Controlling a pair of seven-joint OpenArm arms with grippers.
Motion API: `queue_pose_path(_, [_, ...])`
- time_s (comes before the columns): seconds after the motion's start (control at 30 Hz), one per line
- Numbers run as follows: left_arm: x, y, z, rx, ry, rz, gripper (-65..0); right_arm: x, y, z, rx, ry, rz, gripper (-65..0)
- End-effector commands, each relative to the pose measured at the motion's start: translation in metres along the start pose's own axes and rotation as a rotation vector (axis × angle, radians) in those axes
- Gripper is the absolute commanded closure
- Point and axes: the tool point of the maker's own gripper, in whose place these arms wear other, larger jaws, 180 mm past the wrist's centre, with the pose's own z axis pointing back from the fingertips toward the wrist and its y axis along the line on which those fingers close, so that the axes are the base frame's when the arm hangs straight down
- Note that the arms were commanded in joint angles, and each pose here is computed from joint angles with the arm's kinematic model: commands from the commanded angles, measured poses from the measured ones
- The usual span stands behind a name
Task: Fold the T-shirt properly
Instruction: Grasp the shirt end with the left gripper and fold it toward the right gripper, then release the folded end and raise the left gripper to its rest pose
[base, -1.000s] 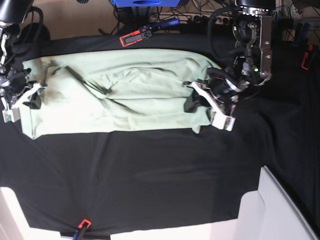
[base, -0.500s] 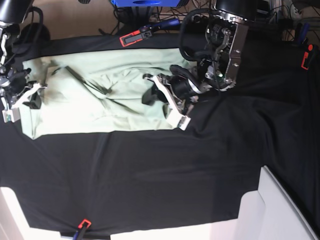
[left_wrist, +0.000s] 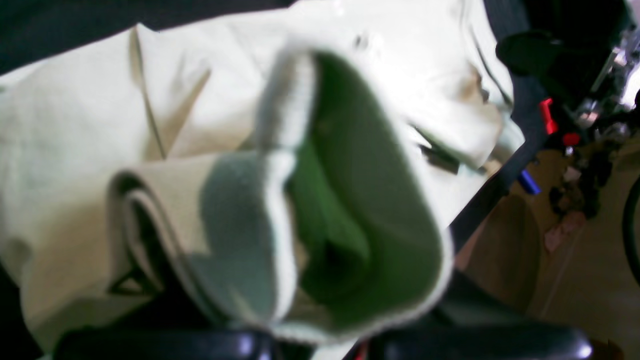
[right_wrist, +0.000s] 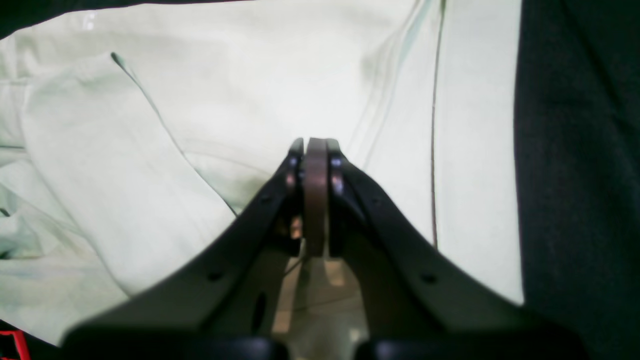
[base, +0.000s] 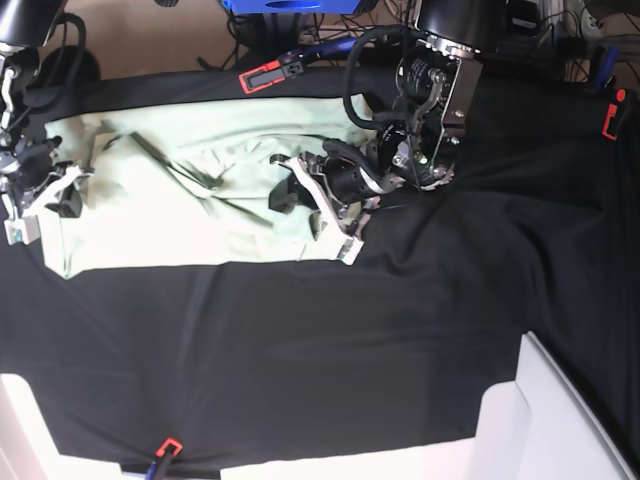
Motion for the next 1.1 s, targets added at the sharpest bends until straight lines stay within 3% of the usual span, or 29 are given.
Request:
queue_pose_path(0.0, [0.018,-0.018,-0.005,-0.056,-0.042,-0.026,-6.2,0.018,-0.004,0.003,-0.001,-0.053,0.016,0.0])
queue_pose_path(0.07, [0.019,-0.029,-0.009,-0.084,-0.028,-0.064,-18.3,0.018,-0.004,0.003,-0.001,-0.053,0.016,0.0])
queue_pose_path(0.17, [0.022,-0.042,-0.012,-0.115,-0.027,-0.095,-27.5,0.018,-0.004,0.003,0.000,-0.054,0.015,0.0])
queue_pose_path(0.4, [0.039,-0.101,-0.030,-0.261,0.001,-0.270,-28.6,0.015,0.007,-0.001,0.016,-0.056,-0.005,0.0])
queue_pose_path(0.5, [0.059,-0.119,-0.028,-0.337,-0.039,-0.238,-28.0,0.014,0.009,-0.002,0.019,-0.054,-0.005,0.0])
queue_pose_path(0.6, [0.098,-0.103,-0.016,-0.334,-0.141,-0.147,-27.0,0.009,0.008,-0.002,0.017,-0.020,0.003,0.0])
queue_pose_path(0.67, [0.117,-0.061,-0.001,-0.246,-0.198,-0.099,-17.5,0.013,0.014,-0.002,0.030,-0.005,0.039,0.0])
queue_pose_path(0.73, [0.125,-0.015,0.017,-0.140,-0.231,-0.067,0.0,0.019,0.030,-0.001,0.060,-0.002,0.101,0.0])
queue_pose_path(0.9, [0.087,0.125,0.087,0.329,-0.177,0.033,0.0,0.031,0.069,0.014,0.141,0.003,0.318,0.0])
queue_pose_path(1.07, [0.033,0.201,0.171,0.719,-0.036,-0.088,0.0,0.022,0.089,0.017,0.184,0.077,0.411,0.0])
